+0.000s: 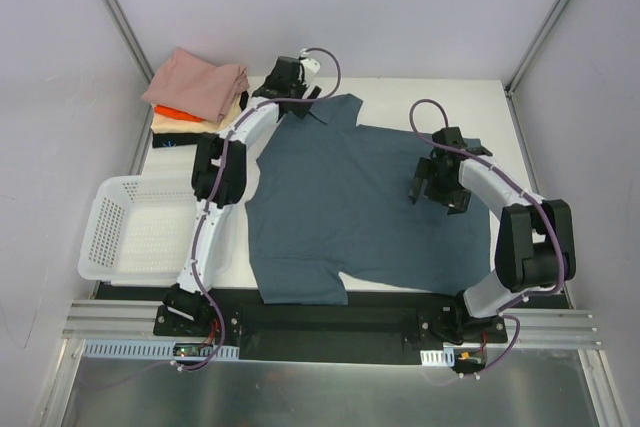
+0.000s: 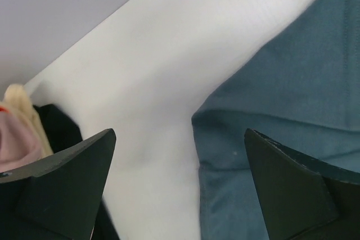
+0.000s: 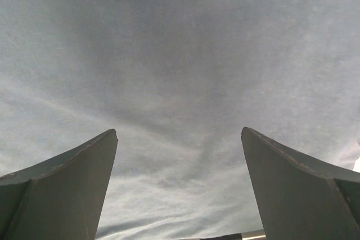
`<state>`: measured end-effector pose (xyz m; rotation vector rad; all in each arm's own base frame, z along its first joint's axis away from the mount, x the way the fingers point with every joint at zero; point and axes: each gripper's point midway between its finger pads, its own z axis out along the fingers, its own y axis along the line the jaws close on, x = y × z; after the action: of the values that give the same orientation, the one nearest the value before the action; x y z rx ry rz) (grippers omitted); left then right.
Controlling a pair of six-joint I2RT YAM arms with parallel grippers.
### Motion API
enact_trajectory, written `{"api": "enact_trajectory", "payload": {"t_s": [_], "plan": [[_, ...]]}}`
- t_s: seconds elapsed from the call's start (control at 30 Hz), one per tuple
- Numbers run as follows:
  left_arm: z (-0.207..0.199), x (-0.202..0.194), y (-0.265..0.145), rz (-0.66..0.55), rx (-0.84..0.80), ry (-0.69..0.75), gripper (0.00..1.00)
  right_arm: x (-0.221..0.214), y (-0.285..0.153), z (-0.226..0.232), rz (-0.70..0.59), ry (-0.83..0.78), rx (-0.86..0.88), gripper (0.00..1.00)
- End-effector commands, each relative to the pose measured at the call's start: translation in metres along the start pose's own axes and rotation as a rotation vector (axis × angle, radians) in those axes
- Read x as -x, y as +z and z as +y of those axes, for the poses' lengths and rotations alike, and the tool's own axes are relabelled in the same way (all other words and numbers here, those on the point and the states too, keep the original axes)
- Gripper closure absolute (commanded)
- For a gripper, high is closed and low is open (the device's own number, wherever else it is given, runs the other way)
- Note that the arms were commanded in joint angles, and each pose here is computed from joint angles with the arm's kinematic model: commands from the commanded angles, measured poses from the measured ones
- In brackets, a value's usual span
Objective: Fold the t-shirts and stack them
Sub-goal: Flatten the tshirt out
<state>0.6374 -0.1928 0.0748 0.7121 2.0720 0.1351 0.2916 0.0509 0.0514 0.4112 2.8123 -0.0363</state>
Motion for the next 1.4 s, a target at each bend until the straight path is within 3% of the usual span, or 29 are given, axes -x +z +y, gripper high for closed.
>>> {"api": "enact_trajectory", "payload": {"t_s": [0.0, 0.03, 0.07, 0.1, 0.23, 0.5, 0.6, 0.9, 1.37], "plan": [[0.033, 0.086, -0.092, -0.159, 0.106, -0.106, 0.01, 0.013, -0.027, -0.009, -0.076, 0.039, -0.012, 0.04], [0.019, 0.073, -0.095, -0.13, 0.07, -0.129, 0.01, 0.013, -0.027, -0.012, -0.075, 0.05, -0.014, 0.04], [0.02, 0.088, -0.12, -0.166, 0.059, -0.152, 0.01, 0.013, -0.029, -0.012, -0.082, 0.055, -0.008, 0.04], [0.008, 0.071, -0.124, -0.128, 0.027, -0.169, 0.01, 0.011, -0.028, -0.018, -0.077, 0.067, -0.016, 0.04], [-0.012, 0.069, -0.176, -0.122, -0.088, -0.356, 0.01, 0.011, -0.021, -0.032, -0.055, 0.11, -0.014, 0.04], [-0.08, 0.016, -0.217, 0.077, -0.336, -0.651, 0.01, 0.03, 0.01, -0.055, 0.024, 0.215, -0.026, 0.04], [-0.108, -0.007, -0.214, 0.161, -0.444, -0.672, 0.0, 0.038, 0.021, -0.055, 0.053, 0.222, -0.021, 0.04], [-0.147, -0.075, -0.164, 0.45, -0.49, -0.739, 0.01, 0.05, 0.057, -0.055, 0.177, 0.225, -0.044, 0.04], [-0.115, -0.079, -0.095, 0.519, -0.433, -0.86, 0.01, 0.111, 0.07, -0.057, 0.197, 0.226, -0.033, 0.04]]}}
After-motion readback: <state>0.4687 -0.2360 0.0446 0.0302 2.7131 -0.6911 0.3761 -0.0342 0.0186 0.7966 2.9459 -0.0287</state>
